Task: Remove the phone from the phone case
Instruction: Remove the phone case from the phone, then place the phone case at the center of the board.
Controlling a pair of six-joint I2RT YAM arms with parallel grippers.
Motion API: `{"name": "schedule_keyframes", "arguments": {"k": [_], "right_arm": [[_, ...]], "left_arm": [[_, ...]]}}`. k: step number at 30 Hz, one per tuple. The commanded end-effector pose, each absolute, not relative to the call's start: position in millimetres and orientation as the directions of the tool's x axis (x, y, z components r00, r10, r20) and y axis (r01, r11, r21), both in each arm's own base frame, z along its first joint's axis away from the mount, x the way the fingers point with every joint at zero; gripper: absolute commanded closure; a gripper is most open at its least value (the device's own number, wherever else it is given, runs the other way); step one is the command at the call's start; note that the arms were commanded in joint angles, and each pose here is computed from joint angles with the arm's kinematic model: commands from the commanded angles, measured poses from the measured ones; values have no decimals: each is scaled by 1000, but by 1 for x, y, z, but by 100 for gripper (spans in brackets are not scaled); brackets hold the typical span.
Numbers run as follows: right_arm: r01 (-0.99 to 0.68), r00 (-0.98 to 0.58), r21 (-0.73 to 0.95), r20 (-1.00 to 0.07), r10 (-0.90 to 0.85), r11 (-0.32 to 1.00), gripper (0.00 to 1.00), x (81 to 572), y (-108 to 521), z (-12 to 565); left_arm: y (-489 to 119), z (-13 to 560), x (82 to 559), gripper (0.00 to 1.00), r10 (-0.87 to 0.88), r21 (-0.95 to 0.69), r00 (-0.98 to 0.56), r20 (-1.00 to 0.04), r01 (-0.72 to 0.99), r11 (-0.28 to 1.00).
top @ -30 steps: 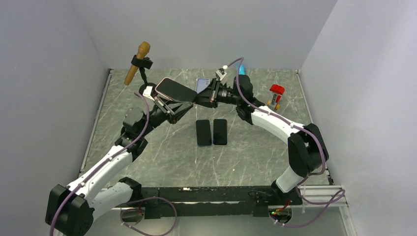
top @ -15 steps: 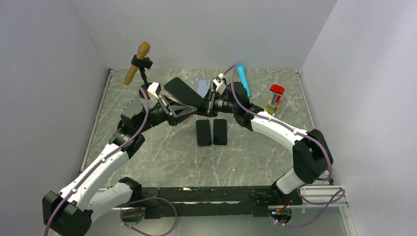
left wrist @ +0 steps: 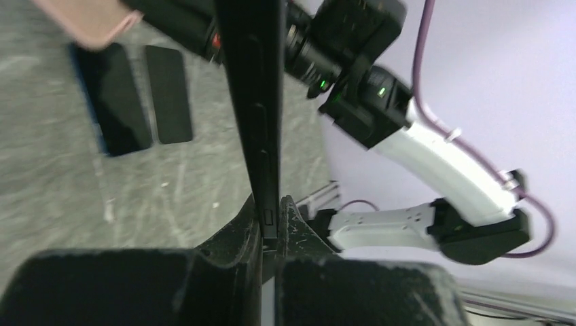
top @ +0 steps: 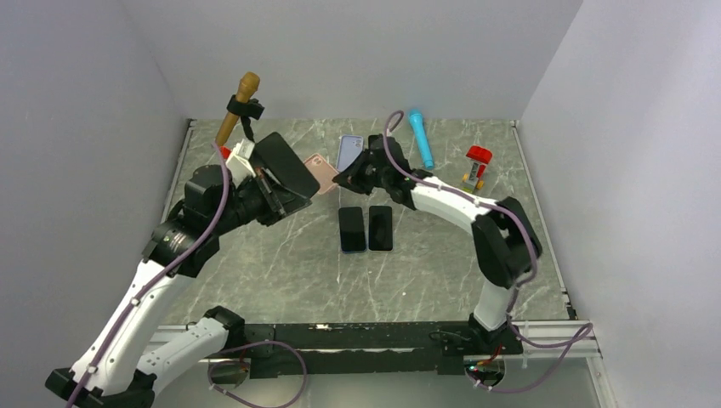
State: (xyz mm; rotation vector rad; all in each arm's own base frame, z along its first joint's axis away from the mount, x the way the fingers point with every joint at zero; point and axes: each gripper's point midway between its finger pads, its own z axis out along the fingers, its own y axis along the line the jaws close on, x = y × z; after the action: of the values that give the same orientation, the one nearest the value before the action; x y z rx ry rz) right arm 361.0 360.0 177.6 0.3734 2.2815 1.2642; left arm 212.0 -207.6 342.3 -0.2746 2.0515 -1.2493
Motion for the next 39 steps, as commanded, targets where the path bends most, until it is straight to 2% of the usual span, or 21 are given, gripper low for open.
{"name": "schedule_keyframes", "arguments": {"k": [1, 7, 12, 17, 22, 24, 29, 34, 38, 39], "right_arm": [[153, -672, 784, -364, 646, 601, 100, 429, 344, 173], [268, -589, 744, -376, 715, 612, 100, 482, 354, 141], [309, -546, 712, -410, 730, 631, 100, 511, 365, 112], [368, -506, 674, -434, 746, 641, 100, 525, 366, 84], [368, -543, 650, -431, 721, 665, 98, 522, 386, 69], [361, -559, 644, -430, 709, 675, 92, 516, 396, 65], [310, -610, 638, -435, 662, 705, 71, 511, 414, 60], [214, -657, 623, -479, 583, 753, 33, 498, 410, 81], [55, -713, 552, -562, 420, 832, 14, 476, 395, 116], [1, -725, 528, -584, 364, 849, 12, 470, 386, 125]], "left_arm": [[-173, 347, 198, 100, -450, -712, -637, -626, 232, 663], [-149, 331, 176, 100, -354, -607, -626, -694, 245, 756], [-141, 311, 159, 100, -286, -564, -645, -709, 274, 779], [-141, 294, 149, 100, -246, -553, -670, -700, 292, 781], [-140, 287, 145, 100, -233, -550, -675, -700, 301, 779], [-140, 286, 146, 100, -230, -546, -676, -700, 299, 783], [-141, 290, 146, 100, -240, -556, -678, -695, 294, 778], [-145, 286, 146, 100, -253, -580, -697, -671, 280, 764], [-158, 272, 147, 100, -250, -625, -751, -610, 263, 735], [-162, 267, 148, 100, -251, -637, -765, -593, 255, 727]]}}
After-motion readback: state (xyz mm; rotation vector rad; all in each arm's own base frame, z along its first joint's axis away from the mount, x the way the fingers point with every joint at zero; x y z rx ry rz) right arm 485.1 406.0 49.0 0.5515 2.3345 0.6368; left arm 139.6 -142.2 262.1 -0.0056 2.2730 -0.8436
